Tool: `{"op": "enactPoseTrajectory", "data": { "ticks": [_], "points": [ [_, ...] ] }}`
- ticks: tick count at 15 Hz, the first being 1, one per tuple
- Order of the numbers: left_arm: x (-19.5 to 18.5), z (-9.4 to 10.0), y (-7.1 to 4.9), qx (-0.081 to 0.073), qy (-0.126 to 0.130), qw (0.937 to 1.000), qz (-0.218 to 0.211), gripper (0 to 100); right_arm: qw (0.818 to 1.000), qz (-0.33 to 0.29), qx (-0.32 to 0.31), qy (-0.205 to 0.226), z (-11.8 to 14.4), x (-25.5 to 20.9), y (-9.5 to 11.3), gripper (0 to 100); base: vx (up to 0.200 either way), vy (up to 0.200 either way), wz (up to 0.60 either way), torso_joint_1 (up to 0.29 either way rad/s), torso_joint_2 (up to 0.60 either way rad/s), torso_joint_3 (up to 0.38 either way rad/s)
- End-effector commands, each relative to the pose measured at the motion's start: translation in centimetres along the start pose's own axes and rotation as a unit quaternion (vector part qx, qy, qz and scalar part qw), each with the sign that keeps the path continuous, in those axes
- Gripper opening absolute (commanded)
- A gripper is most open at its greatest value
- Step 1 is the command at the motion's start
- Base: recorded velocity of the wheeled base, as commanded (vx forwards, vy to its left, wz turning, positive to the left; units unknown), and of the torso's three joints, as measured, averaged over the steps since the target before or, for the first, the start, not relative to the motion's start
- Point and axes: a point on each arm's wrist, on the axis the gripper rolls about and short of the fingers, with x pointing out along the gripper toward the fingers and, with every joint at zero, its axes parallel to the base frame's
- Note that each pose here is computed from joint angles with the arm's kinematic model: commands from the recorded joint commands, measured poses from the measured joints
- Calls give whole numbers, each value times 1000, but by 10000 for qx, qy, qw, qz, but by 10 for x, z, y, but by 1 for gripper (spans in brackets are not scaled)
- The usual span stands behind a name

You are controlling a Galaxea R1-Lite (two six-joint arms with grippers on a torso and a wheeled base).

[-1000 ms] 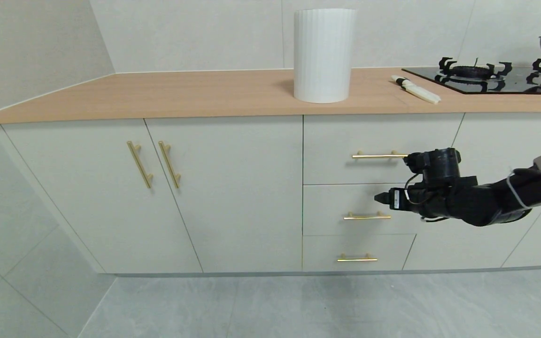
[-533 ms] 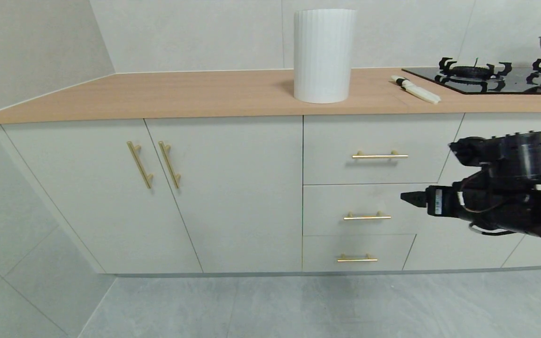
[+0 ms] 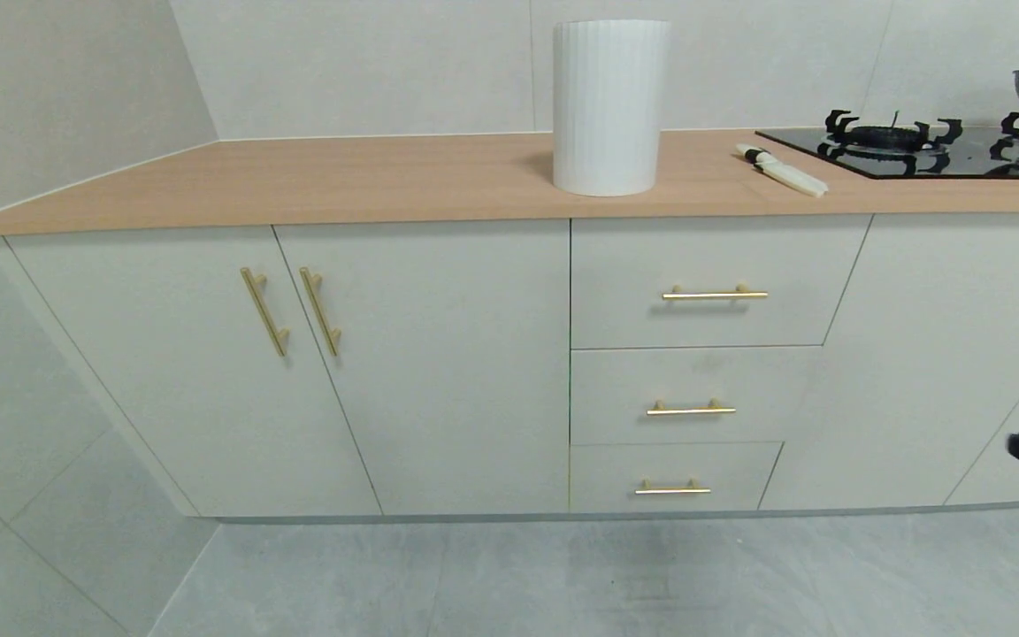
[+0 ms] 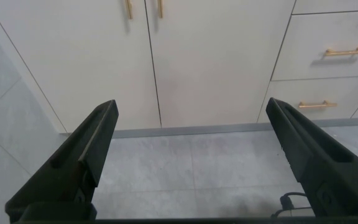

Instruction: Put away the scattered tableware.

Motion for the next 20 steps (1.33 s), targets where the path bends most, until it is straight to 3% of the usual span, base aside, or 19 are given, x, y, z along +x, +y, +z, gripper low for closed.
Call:
{"op": "enactPoseTrajectory", "data": {
  "ticks": [1,4,10,13,17,20],
  "points": [
    [0,0,0,-1,2,10000,0,100,9954,-721,267,-564,-32,-51,-28,100,0,0,0,0,0,0],
    [0,0,0,-1,2,10000,0,100,9799,-1644,-135,-1125,-62,-82,-37,100,0,0,0,0,0,0],
    [0,0,0,-1,2,10000,0,100,9671,-1636,-182,-1938,-102,-114,-40,100,0,0,0,0,0,0],
    [0,0,0,-1,2,10000,0,100,9672,-1222,-238,-2213,-120,-117,-39,100,0,0,0,0,0,0],
    [0,0,0,-1,2,10000,0,100,9774,-409,-195,-2065,-129,-105,-35,100,0,0,0,0,0,0],
    [0,0,0,-1,2,10000,0,100,9752,229,-357,-2170,-148,-77,-31,100,0,0,0,0,0,0]
  ]
}}
